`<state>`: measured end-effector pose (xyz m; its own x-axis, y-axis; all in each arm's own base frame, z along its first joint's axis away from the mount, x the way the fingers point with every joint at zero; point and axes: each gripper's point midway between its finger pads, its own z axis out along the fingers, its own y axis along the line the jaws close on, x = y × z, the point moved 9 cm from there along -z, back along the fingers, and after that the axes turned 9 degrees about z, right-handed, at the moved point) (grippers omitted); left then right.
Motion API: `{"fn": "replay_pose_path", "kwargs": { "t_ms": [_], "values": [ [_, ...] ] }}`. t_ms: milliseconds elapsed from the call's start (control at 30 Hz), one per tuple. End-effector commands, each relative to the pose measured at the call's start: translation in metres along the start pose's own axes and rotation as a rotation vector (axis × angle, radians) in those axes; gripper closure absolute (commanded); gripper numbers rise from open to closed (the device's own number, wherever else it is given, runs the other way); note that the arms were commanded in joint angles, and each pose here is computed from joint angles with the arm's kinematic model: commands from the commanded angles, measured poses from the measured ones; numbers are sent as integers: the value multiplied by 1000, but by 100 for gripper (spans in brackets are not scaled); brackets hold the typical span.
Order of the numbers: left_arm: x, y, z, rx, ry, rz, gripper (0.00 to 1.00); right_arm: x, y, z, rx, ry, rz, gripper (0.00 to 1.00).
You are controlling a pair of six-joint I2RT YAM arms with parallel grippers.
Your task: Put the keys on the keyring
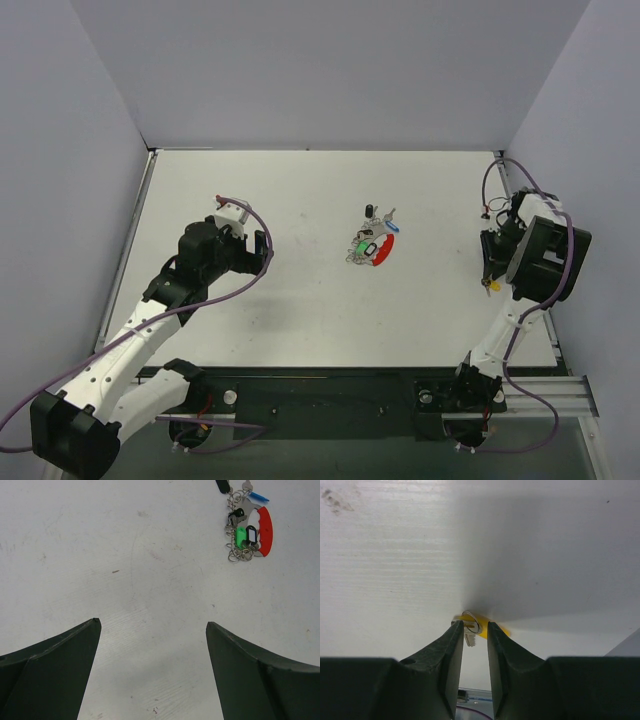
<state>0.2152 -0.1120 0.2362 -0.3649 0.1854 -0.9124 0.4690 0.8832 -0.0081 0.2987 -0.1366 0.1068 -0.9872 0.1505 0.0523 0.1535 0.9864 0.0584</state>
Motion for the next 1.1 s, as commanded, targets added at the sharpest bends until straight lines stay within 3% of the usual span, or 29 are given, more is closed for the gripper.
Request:
{"fn": "replay_pose_path", "kwargs": {
  "t_ms": [0, 433, 700, 867, 967, 1067],
  "values": [
    [-12, 0, -2, 1, -45, 18, 3, 4, 0, -1, -25, 59, 15, 78],
    [-12, 1, -2, 0, -45, 15, 3, 4, 3, -2, -63, 54, 4, 100],
    [-12, 1, -1, 22, -48, 14, 3, 17, 15, -28, -153, -47, -70, 100],
    [-14, -8, 0, 149, -80, 16, 5, 43, 45, -57, -289, -169, -263, 100],
    [-18, -22, -1, 313, -127, 32, 8, 60, 71, -77, -371, -224, -459, 100],
    [-24, -43, -6, 511, -220, 63, 12, 82, 100, -93, -497, -199, -651, 100]
  ]
}}
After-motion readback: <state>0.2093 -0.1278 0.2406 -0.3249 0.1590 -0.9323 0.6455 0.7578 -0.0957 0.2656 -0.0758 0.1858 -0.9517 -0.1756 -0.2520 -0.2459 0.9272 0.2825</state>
